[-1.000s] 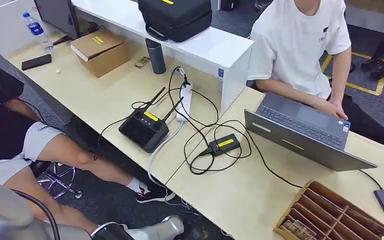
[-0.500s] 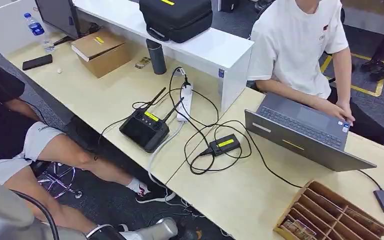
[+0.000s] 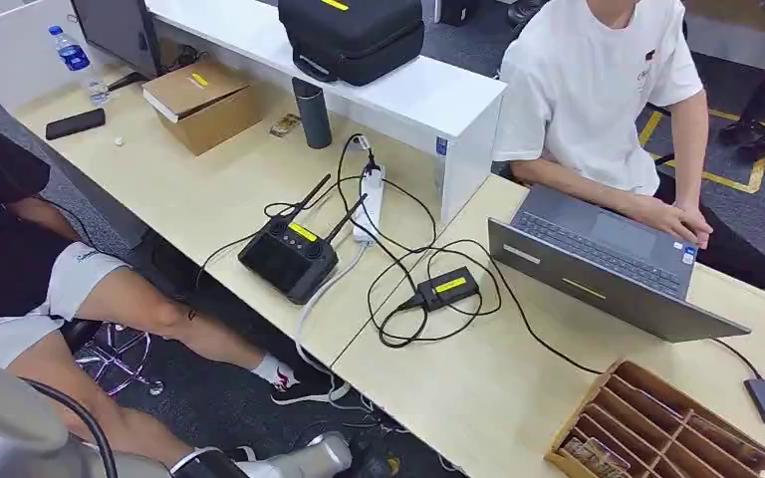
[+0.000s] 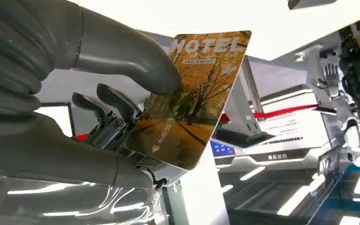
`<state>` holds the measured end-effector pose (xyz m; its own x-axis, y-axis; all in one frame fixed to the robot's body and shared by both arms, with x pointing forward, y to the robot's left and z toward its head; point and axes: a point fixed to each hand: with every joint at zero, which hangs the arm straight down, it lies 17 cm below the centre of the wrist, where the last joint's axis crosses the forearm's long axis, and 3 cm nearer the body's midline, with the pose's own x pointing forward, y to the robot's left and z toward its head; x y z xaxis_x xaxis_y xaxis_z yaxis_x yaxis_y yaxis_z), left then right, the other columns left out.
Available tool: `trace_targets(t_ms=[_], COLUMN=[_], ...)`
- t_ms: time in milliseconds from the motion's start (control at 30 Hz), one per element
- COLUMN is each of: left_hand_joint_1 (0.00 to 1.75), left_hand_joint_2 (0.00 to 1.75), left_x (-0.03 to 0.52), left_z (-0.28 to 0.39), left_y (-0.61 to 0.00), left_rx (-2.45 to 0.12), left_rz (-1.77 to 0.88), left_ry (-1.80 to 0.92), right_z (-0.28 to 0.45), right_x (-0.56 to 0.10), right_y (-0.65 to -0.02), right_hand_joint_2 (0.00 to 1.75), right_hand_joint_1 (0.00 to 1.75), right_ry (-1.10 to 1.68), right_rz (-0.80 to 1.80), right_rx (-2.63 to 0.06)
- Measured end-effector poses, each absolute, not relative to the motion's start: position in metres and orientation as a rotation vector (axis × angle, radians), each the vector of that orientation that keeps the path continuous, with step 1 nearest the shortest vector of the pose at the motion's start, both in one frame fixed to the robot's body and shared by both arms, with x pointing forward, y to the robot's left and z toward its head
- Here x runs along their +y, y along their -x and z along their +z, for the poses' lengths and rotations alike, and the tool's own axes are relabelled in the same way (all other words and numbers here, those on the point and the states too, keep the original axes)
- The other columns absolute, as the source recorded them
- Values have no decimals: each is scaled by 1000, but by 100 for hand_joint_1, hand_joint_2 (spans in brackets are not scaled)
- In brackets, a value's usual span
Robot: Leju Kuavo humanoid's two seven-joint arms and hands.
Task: Pass the card to the sensor for recognition and then transmit it.
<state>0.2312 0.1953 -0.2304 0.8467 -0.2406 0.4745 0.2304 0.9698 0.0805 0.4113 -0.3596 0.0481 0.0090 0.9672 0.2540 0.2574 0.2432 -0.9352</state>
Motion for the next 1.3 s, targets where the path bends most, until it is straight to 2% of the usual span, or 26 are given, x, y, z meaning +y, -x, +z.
trace_targets(t_ms=[1300], left_hand_joint_1=[0], left_hand_joint_2=[175], left_x=[201], left_z=[-234], left_y=[-224], left_rx=[-481], left_rz=[-304], left_ry=[-31], right_z=[-22], right_x=[-337], right_y=[-391], right_hand_joint_2=[175], right_hand_joint_1=[175], right_ry=[1085], right_rz=[891], right_rx=[-1354])
